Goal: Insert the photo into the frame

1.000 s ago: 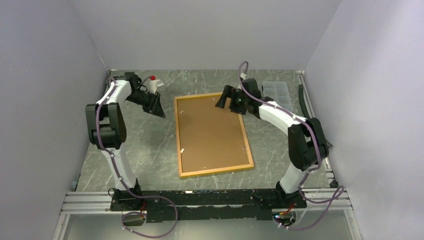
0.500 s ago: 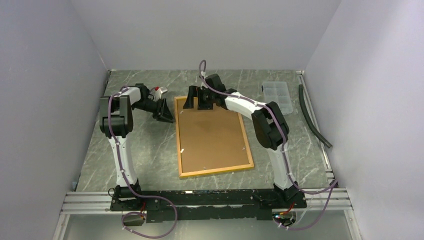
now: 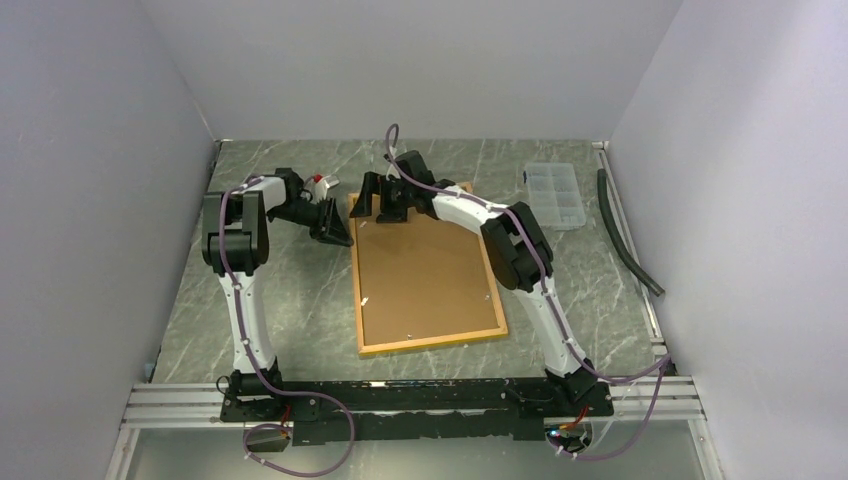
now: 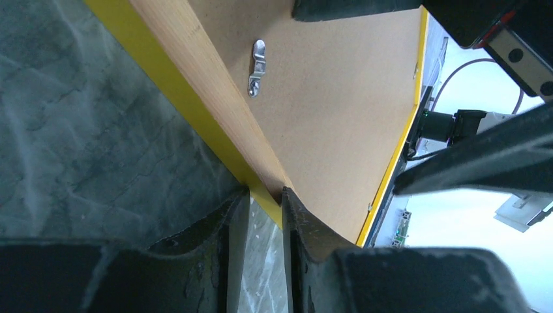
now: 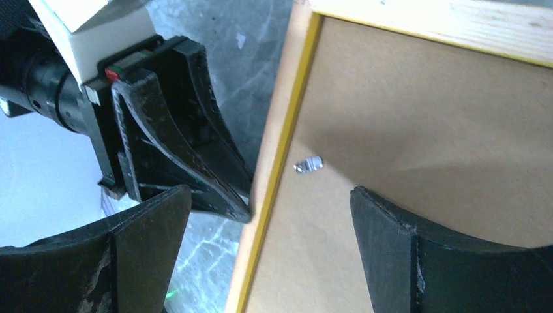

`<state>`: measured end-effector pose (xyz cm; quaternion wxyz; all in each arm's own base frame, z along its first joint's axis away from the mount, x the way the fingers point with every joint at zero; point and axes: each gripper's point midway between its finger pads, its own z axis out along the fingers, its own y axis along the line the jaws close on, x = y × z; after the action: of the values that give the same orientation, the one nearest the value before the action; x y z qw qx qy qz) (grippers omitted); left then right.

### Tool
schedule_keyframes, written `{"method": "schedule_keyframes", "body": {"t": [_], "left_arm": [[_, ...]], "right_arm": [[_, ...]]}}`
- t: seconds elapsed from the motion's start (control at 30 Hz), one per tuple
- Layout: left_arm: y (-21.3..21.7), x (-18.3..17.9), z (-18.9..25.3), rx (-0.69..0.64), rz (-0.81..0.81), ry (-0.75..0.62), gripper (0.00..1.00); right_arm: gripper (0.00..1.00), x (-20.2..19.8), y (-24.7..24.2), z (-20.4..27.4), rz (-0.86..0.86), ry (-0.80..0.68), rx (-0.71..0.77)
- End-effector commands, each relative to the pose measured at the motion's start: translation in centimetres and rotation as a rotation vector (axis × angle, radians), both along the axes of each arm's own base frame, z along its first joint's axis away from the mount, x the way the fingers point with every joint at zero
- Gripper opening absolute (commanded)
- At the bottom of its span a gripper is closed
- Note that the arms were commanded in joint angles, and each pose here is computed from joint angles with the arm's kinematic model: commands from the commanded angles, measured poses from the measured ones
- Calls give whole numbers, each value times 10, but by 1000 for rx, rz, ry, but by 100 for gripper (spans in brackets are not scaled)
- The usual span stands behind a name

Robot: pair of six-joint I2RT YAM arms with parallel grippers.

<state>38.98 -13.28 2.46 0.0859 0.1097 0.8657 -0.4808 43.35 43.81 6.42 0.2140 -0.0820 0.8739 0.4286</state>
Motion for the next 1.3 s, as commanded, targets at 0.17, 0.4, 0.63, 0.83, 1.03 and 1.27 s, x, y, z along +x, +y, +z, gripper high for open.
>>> {"method": "schedule_keyframes", "body": {"t": [0.17,0.4,0.63,0.83,1.03,1.27], "left_arm": [[-2,-1,-10,30,-2,5,28],[-2,-3,-11,34,-3,3,27],[-1,-5,-14,38,-5,4,26],[-1,-4,-14,39,-3,3,26],[0,-5,-15,43,-5,3,26],[0,-4,-14,46,-8,-3,25]], "right_arm": [[96,1,34,-1,23,15,63],[95,0,39,-7,21,51,93],[95,-4,42,-11,26,75,111],[95,-5,45,-11,41,88,134],[95,-10,50,-13,74,101,159],[95,-20,58,-14,114,105,159]]}}
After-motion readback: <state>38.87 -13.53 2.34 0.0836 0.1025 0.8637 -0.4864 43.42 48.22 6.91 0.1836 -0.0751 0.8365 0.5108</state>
